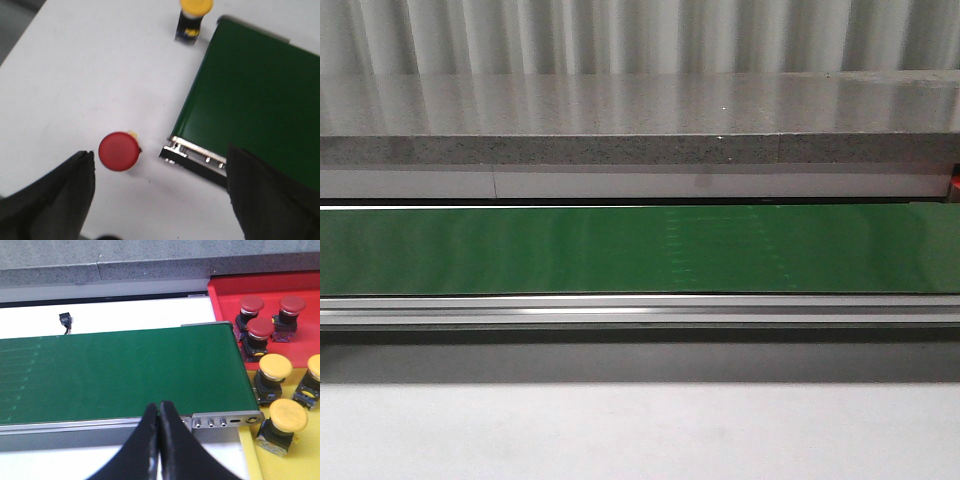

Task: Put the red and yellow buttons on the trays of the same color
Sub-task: 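Lower the left gripper onto a red button beside the belt and grasp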

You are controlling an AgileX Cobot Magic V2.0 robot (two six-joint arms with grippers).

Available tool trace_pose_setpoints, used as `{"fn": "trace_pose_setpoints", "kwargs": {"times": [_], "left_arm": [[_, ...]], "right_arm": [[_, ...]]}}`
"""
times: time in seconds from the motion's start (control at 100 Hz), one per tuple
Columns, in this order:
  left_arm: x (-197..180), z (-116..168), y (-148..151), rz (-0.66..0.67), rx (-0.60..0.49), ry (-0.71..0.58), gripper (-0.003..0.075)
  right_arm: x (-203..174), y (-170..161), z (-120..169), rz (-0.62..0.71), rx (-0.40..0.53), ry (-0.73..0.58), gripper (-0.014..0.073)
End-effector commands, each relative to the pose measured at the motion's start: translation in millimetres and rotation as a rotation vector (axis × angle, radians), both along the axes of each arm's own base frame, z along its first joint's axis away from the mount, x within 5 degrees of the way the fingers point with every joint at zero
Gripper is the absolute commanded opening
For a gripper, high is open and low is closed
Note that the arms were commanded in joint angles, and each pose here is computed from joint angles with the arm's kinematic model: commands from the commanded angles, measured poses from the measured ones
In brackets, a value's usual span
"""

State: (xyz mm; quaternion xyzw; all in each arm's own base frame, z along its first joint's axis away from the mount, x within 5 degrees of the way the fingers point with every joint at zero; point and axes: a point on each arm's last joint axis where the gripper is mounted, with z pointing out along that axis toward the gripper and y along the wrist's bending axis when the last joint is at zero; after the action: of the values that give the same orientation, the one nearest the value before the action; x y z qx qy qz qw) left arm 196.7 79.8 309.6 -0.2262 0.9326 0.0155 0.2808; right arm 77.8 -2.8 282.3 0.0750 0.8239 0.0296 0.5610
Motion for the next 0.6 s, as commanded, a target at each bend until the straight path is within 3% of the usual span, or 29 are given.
{"fn": "trace_pose_setpoints", "kwargs": {"times": [0.0,0.16,0.36,0.59], "left_arm": [[6.7,6.4,9.6,0.049,-0.057,0.036,0.0526],[24.8,-8.8,30.1,0.079,-0.161,0.249,0.0526],[46.4,-31.7,49.0,0.092,-0.183,0.407,0.0526],[60.9,-49.9,58.9,0.12,-0.202,0.469,0.0526]], "right_arm": [[2.2,-0.6,14.0,-0.001,-0.017,-0.088,-0.0067],[2.2,-0.6,14.0,-0.001,-0.017,-0.088,-0.0067],[2.2,-0.5,13.9,-0.001,-0.016,-0.086,-0.0067],[2.2,-0.5,13.9,-0.001,-0.016,-0.086,-0.0067]]}}
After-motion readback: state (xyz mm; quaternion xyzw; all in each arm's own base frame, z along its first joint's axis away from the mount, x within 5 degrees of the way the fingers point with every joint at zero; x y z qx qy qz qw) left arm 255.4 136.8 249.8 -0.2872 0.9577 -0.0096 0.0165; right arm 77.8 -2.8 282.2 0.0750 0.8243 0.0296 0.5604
